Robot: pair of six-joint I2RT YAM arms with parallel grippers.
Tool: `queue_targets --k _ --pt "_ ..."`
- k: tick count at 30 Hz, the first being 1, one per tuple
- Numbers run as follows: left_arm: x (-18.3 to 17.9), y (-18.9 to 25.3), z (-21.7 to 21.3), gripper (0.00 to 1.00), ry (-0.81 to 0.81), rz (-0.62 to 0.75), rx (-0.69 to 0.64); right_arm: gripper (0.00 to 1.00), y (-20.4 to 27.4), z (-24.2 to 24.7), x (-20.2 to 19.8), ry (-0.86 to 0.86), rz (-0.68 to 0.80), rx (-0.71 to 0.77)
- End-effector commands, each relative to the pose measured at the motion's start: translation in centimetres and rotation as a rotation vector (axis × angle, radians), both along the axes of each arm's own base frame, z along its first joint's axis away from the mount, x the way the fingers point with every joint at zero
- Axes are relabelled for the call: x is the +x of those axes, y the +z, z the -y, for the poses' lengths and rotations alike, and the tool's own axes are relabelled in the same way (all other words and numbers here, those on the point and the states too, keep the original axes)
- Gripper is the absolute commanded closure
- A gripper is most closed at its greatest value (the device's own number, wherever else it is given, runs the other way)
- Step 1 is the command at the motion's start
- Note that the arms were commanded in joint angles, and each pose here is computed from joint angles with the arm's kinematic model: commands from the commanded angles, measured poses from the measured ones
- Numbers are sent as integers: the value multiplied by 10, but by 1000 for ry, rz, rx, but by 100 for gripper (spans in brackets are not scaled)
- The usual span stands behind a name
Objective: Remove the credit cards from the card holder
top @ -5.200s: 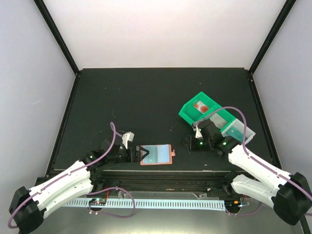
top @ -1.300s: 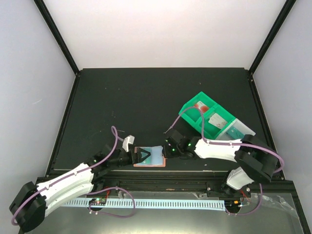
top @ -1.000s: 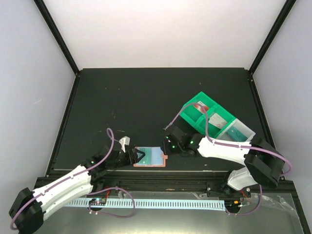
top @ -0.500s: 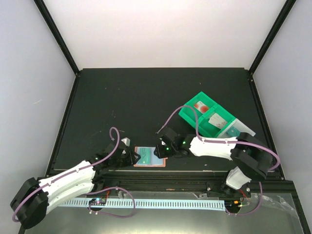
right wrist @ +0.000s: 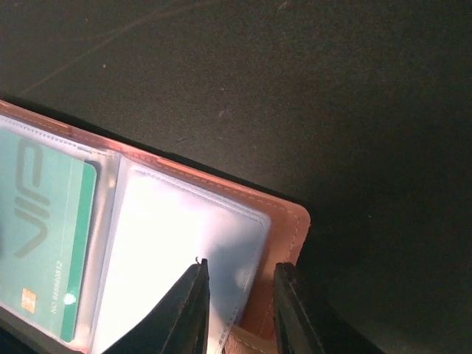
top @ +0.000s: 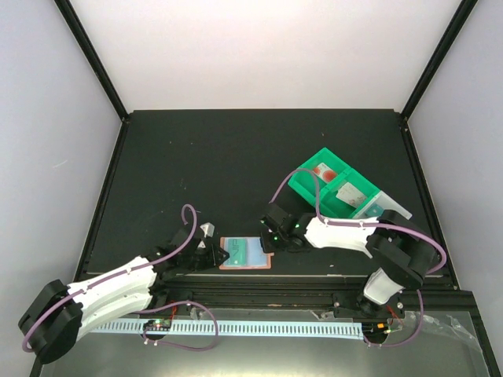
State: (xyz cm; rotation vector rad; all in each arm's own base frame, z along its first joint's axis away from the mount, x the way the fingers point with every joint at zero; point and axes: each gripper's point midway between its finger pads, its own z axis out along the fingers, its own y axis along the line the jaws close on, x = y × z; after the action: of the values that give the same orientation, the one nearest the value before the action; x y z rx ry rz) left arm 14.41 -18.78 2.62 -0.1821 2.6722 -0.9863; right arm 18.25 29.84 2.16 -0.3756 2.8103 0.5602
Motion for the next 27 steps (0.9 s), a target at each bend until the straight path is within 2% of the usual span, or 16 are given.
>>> queue_targets --k 1,11,14,19,21,27 --pt "-2 12 13 76 -30 -4 -81 76 13 3 5 1 39 -4" --pt "4 19 3 73 13 29 -45 76 44 -29 -2 9 12 217" --pt "5 18 2 65 16 28 -32 79 42 -36 -6 3 -18 267" --pt "7 26 8 64 -7 52 -56 85 34 -50 -15 11 -88 333" --pt "8 31 11 67 -24 67 -72 86 30 -55 -18 19 -106 341" --pt "9 33 16 90 -46 84 -87 88 21 -64 -20 29 -127 351"
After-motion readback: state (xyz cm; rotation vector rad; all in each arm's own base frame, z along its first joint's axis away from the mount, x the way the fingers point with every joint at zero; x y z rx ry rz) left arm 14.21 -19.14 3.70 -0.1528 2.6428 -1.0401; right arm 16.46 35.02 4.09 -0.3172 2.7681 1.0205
